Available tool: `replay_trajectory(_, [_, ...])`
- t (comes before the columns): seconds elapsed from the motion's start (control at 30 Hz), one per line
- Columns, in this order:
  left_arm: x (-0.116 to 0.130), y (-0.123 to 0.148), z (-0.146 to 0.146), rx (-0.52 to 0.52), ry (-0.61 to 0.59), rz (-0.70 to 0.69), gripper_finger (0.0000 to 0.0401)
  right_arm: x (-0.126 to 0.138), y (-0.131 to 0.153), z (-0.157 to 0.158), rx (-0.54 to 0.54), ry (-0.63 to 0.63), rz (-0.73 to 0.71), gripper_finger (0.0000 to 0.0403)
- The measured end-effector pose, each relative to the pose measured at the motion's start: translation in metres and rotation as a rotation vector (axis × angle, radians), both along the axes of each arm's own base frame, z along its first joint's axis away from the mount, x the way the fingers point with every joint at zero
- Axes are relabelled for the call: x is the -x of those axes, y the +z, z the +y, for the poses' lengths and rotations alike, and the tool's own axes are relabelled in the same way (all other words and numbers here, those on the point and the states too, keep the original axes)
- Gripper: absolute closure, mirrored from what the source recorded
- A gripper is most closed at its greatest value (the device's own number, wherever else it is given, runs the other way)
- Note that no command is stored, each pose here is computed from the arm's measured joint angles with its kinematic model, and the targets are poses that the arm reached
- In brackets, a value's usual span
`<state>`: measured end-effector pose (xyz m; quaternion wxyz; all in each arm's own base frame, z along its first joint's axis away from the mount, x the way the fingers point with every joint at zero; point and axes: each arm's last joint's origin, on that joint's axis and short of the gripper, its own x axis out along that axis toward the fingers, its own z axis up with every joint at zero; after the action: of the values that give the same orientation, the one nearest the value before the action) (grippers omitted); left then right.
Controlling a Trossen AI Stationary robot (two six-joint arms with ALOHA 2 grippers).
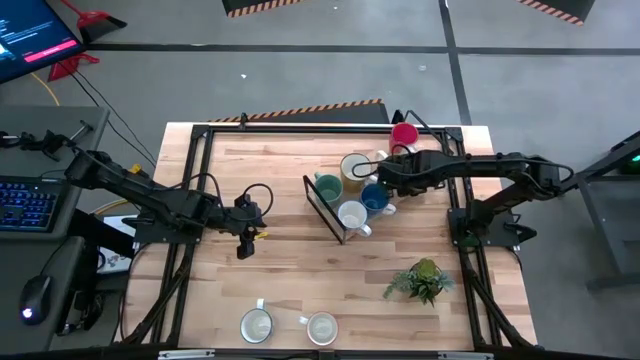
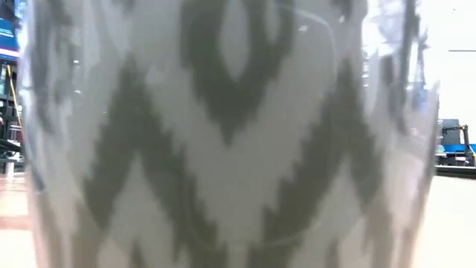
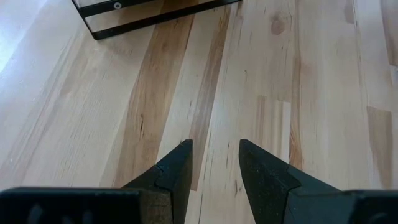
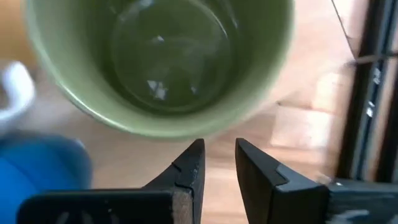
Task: Place coffee mugs
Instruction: Put the white mug on the shelf
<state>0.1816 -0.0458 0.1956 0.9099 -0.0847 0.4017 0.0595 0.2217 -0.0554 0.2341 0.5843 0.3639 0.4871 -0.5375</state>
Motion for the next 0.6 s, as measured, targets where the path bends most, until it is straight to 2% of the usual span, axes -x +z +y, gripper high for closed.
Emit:
replay_trajectory(0.2, [0.000, 0.000, 0.000, 0.000, -0.001, 0.000, 0.0279, 0.008, 0.002, 0.001, 0.002, -0.059, 0.066, 0.0335])
replay_trajectory(0.37, [0.000, 0.000, 0.000, -0.001, -0.001, 0.000, 0.0279, 0.006, 0.003, -0.003, 0.071, -0.070, 0.049, 0.0335])
replay_trajectory(0.6, [0.000, 0.000, 0.000, -0.001, -0.001, 0.000, 0.0279, 0.001, 0.003, -0.011, 0.089, -0.051, 0.000, 0.0335])
